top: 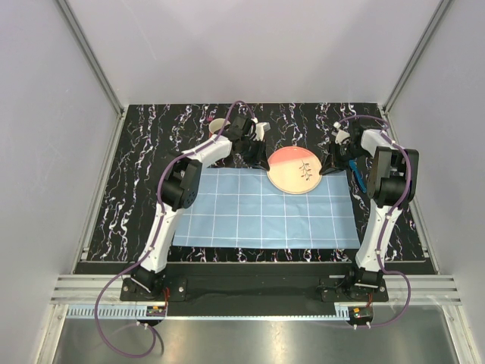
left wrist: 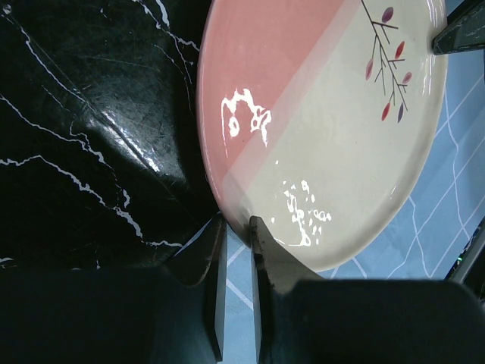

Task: Set the dinner table for one person
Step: Pick up the plate from the napkin.

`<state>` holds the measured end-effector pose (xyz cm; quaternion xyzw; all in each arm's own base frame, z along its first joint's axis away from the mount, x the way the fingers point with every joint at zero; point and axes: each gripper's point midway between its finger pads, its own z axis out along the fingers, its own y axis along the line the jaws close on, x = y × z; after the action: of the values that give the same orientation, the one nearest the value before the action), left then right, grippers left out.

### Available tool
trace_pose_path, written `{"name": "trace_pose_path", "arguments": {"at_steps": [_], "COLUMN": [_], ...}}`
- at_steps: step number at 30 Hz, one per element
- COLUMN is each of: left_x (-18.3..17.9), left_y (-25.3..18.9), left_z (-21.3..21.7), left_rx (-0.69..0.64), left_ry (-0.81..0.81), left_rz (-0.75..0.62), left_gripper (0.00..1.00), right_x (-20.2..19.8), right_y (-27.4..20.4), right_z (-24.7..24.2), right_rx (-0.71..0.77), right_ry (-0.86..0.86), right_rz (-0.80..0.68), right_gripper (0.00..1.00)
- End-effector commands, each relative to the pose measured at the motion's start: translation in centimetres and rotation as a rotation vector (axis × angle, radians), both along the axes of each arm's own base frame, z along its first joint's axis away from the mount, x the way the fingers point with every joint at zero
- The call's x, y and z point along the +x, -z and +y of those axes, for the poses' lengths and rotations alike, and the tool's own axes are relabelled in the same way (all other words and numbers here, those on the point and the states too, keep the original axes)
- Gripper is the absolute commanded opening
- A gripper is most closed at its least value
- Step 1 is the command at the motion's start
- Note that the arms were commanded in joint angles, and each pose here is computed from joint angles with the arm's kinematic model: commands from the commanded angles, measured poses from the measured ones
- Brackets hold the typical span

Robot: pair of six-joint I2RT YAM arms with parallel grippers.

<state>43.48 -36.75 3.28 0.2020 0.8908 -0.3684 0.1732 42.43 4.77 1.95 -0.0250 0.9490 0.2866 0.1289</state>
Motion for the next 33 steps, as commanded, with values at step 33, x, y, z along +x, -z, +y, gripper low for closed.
{"name": "trace_pose_path", "arguments": {"at_steps": [33], "left_x": [-0.4], "left_y": [-7.8], "left_z": [-3.0], "left_rx": [-0.113], "left_ry": [0.12], "left_rz": [-0.171], "left_gripper": [0.0], "right_x": [0.2], "right_y": [-5.1], "right_z": [5.6], "right_rx": [0.056], "right_ry": [-0.137], "right_rz": [-0.132], "right_gripper": [0.0]}}
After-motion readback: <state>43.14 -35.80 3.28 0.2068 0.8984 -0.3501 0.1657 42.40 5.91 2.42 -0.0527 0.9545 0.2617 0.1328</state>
